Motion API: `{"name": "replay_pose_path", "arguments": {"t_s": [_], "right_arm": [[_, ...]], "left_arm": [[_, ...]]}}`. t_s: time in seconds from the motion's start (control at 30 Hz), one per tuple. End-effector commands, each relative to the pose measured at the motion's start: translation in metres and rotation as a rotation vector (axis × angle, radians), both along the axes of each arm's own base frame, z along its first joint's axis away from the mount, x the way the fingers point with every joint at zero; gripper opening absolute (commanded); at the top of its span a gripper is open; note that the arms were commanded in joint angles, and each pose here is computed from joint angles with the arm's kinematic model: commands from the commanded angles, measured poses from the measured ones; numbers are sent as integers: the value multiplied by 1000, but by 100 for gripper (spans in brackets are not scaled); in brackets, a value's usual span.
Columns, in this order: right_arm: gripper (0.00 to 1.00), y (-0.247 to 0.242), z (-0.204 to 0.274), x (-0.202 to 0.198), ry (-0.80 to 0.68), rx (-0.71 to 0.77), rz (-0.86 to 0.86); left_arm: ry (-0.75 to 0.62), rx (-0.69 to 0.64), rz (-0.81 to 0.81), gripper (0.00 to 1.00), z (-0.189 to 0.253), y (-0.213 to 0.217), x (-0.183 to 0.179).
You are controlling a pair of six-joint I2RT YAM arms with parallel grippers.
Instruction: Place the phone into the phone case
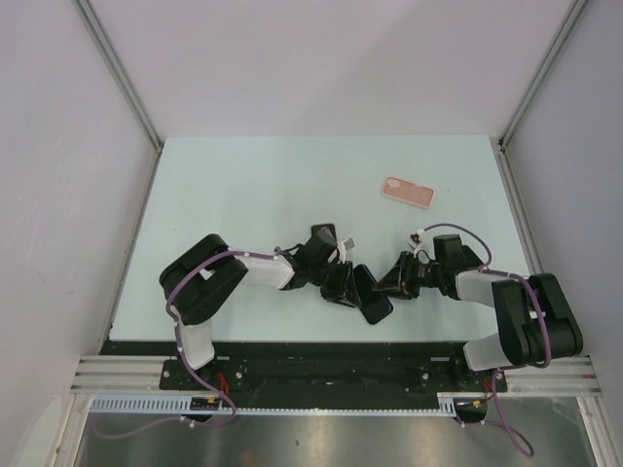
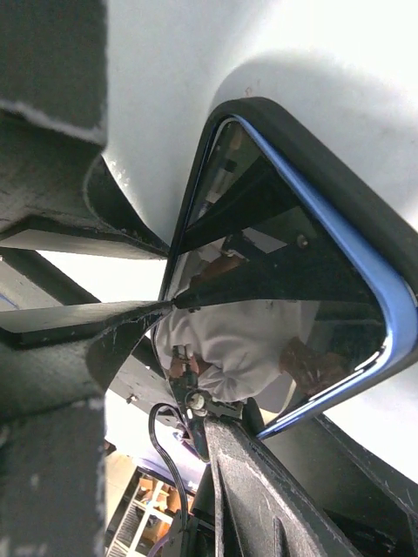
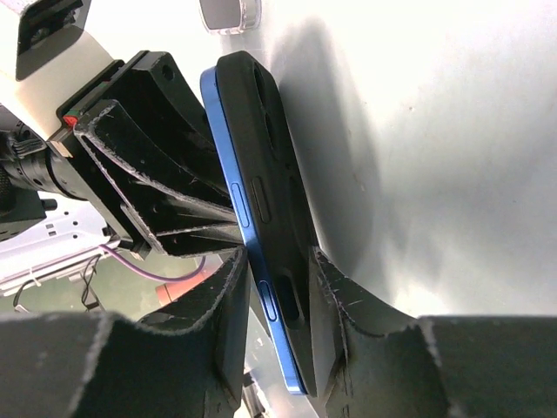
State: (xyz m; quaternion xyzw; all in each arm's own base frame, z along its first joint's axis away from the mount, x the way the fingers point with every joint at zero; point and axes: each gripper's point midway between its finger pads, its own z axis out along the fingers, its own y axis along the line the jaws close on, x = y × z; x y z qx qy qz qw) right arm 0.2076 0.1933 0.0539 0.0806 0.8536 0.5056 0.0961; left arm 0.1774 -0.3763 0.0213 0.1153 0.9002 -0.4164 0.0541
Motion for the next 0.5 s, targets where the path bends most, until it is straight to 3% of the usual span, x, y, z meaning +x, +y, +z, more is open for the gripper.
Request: {"name": "replay_pose_path", "arguments": {"t_s": [0.0,0.2,0.33,0.47], "right_arm": [[1,0,1,-8,34,3,16],[0,3,9,-12,19,16,51],[39,10,20,-22,49,87,101],[40,8,19,-26,55,69,98]], "left_arm": [[-65,19,17,31,1,5,7],[-58,30,15,32,-1,8,4],[-59,32,14,32,-2,7,5],[-68,34,15,32,-2,7,6]]}}
